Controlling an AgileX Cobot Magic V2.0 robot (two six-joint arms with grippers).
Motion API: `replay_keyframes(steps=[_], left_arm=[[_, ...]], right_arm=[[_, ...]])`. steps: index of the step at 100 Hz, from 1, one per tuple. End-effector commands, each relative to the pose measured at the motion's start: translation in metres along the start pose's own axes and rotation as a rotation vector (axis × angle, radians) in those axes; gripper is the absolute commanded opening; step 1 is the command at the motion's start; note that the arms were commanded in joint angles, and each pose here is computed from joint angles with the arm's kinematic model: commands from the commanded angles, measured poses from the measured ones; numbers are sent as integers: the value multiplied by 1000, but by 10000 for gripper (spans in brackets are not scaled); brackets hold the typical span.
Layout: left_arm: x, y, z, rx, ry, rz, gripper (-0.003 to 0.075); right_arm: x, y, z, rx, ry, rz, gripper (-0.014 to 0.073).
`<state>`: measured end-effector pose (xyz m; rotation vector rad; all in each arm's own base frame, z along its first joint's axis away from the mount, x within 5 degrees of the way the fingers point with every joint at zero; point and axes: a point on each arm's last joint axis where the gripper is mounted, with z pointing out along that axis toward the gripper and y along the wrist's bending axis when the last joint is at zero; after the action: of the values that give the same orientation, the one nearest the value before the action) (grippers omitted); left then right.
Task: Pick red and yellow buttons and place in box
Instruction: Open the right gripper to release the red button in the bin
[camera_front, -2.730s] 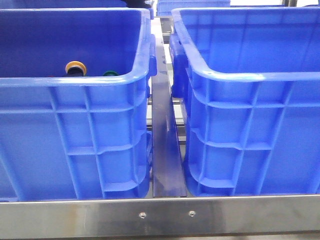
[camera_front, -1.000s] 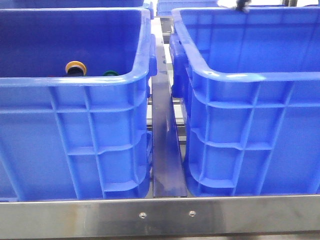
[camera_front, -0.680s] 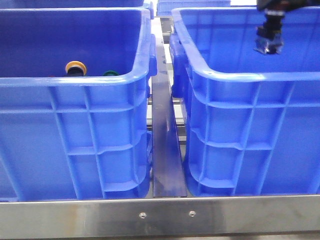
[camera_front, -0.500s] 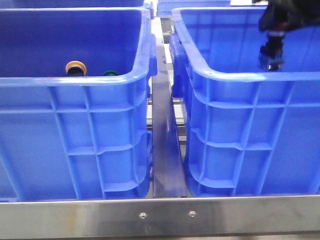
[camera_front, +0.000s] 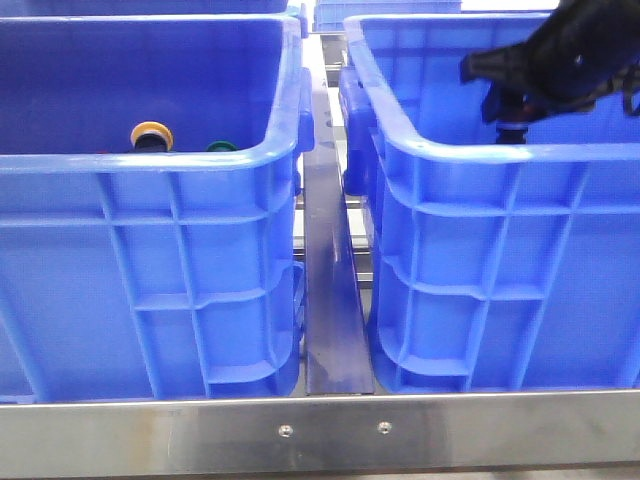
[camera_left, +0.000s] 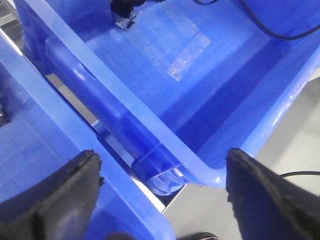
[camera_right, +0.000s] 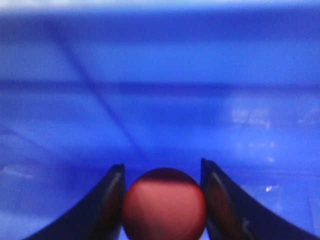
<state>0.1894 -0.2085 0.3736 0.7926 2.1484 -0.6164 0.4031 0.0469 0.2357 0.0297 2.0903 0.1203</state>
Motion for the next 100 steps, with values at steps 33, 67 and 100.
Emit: replay_keyframes(steps=[33, 67, 100], left_arm=[[-15, -6, -17, 27, -124, -5, 500], [-16, -5, -18, 25, -137, -7, 500], [-18, 43, -24, -120, -120, -163, 500]], right_arm=[[-29, -1, -19, 9, -101, -1, 527], [-44, -1, -79, 4, -200, 3, 527], [-8, -8, -173, -14, -266, 5, 527]])
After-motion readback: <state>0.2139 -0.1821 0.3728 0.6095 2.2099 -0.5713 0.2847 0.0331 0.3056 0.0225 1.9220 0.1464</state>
